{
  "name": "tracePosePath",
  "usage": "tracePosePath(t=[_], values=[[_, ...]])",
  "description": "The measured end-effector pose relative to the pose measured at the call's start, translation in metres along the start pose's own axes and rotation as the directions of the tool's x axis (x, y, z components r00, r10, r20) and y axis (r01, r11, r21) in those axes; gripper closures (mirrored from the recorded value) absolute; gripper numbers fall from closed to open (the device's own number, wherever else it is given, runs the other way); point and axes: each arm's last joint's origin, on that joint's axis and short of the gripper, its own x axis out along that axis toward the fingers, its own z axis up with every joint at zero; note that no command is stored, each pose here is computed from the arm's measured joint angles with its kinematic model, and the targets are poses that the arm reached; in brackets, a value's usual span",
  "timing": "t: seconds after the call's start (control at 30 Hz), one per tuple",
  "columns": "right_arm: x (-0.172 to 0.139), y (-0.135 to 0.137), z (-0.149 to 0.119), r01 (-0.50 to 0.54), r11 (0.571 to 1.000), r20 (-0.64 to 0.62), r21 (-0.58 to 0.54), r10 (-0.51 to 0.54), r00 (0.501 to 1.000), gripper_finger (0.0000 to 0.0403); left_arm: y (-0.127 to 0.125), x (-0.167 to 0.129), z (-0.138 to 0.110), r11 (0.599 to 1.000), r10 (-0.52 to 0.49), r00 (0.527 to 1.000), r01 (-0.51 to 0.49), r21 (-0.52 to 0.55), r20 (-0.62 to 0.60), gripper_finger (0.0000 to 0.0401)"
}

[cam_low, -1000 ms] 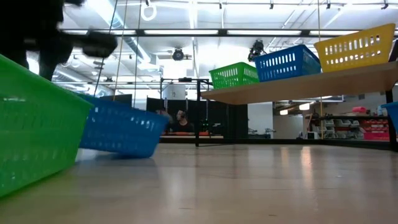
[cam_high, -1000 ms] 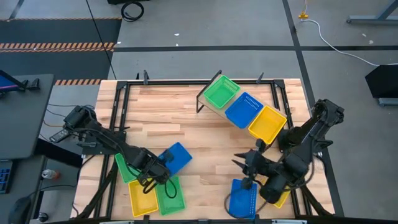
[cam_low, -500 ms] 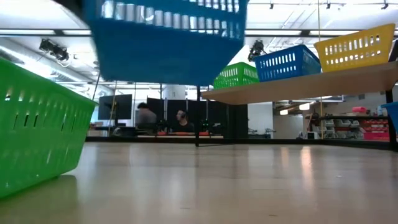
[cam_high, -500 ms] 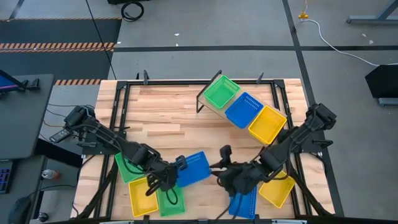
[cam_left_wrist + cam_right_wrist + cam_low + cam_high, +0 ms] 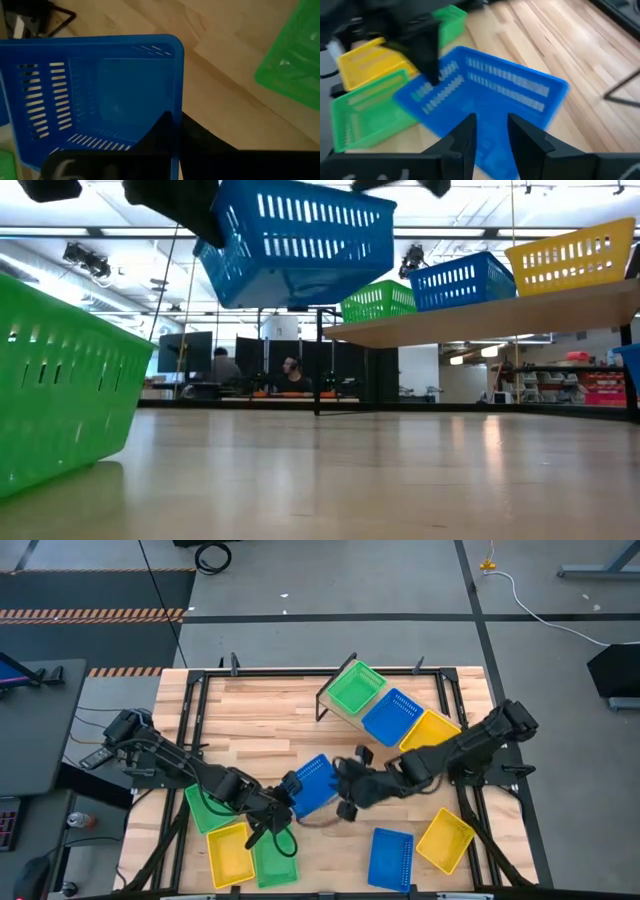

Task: Stack baskets on shelf by color
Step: Stack the top blue bin on top of the blue bin on the shelf

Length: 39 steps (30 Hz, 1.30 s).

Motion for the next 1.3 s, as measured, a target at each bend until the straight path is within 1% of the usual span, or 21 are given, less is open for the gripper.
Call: tracePosePath(t=[0.1, 0.27, 0.5, 0.7, 0.8, 0.9, 1.0, 1.1, 1.3], values=[[0.008, -0.014, 0.004, 0.017, 0.999, -0.05, 0.042, -0.015, 0.999, 0.028, -0.003, 0.0, -0.004, 0.999, -0.031, 0.999, 0.032, 0.006, -0.033, 0.0387], [0.017, -0.035, 0.007, 0.054, 0.996, -0.142, 0.075, -0.043, 0.989, 0.0272, -0.006, -0.001, -0.009, 0.998, -0.068, 0.994, 0.068, 0.001, -0.081, 0.0387], [0.023, -0.047, 0.014, 0.037, 0.994, -0.165, 0.103, -0.02, 0.986, 0.0259, 0.0, 0.005, -0.014, 0.994, -0.108, 0.991, 0.106, -0.03, -0.076, 0.0387], [0.031, -0.053, 0.015, 0.027, 0.99, -0.196, 0.139, 0.001, 0.981, 0.0256, 0.006, 0.012, -0.02, 0.993, -0.115, 0.988, 0.112, -0.042, -0.098, 0.0387], [0.04, -0.054, 0.012, 0.031, 0.991, -0.23, 0.133, 0.0, 0.973, 0.0256, 0.008, 0.013, -0.021, 0.993, -0.112, 0.989, 0.108, -0.047, -0.1, 0.0387], [0.052, -0.053, 0.011, 0.045, 0.994, -0.284, 0.102, -0.014, 0.959, 0.0256, 0.009, 0.013, -0.021, 0.993, -0.113, 0.988, 0.109, -0.041, -0.102, 0.0387], [0.062, -0.049, 0.018, 0.038, 0.996, -0.31, 0.086, -0.009, 0.951, 0.0256, 0.008, 0.013, -0.022, 0.993, -0.116, 0.988, 0.112, -0.038, -0.101, 0.0387], [0.072, -0.045, 0.022, 0.05, 0.997, -0.347, 0.057, -0.028, 0.938, 0.0256, 0.007, 0.014, -0.021, 0.992, -0.12, 0.988, 0.117, -0.041, -0.1, 0.0387], [0.091, -0.04, 0.023, 0.098, 0.995, -0.444, -0.01, -0.092, 0.891, 0.0256, 0.004, 0.015, -0.017, 0.994, -0.109, 0.99, 0.107, -0.03, -0.093, 0.0387]])
